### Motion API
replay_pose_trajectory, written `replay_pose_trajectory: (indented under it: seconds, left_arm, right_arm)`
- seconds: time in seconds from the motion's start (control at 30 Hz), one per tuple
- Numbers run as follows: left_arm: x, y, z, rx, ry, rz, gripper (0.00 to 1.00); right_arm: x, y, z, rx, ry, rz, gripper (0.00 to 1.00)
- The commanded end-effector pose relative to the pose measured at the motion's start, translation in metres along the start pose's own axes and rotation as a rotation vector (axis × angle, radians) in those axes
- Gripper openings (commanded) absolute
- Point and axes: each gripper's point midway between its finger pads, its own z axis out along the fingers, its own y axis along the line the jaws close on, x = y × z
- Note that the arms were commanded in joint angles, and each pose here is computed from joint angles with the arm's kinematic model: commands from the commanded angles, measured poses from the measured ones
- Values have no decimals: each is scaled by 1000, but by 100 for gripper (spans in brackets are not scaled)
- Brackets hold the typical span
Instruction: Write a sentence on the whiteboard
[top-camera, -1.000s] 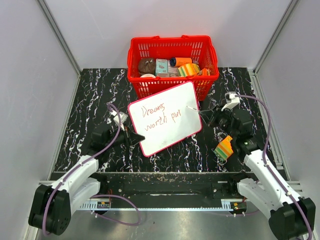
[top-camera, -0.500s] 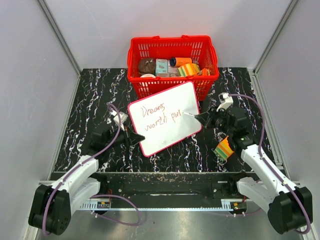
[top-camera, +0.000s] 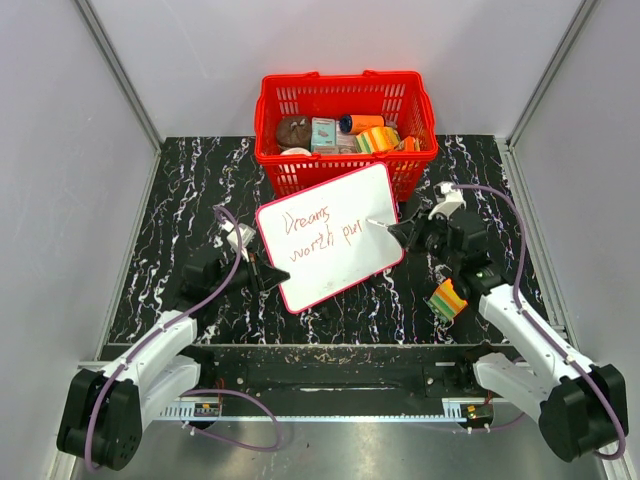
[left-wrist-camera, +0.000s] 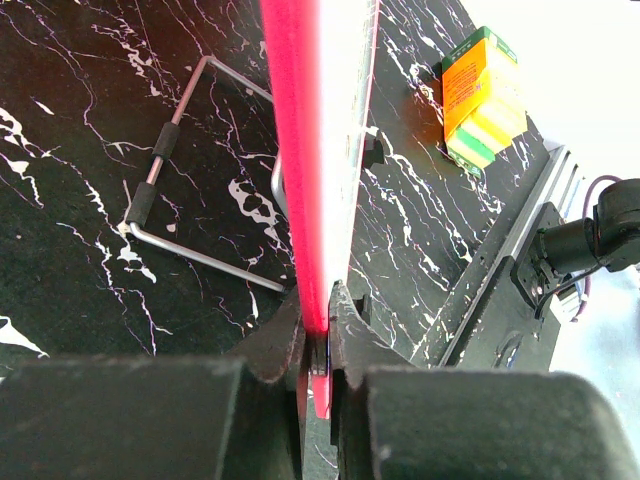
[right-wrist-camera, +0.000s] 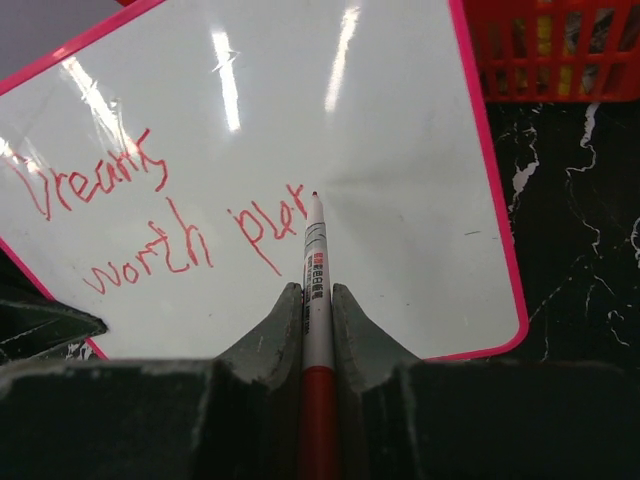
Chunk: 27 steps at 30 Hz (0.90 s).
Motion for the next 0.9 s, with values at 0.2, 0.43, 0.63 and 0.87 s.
replay_pose_trajectory:
  seconds: [0.2,0.43,0.63,0.87]
  left_arm:
    - [-9,30,-1,-133,-54,78,0]
    - [-9,30,-1,-132,-54,79,0]
    - [-8,30,-1,-134,-52,78,0]
    - [-9,29,-1,-131,-52,80,0]
  right_arm:
    - [-33,19,5,14,-104,-75,0]
    - [-33,16,6,31,-104,-72,0]
    - [-27,18,9,13,-82,-68,0]
    - [-24,19,14,0,-66,-59,0]
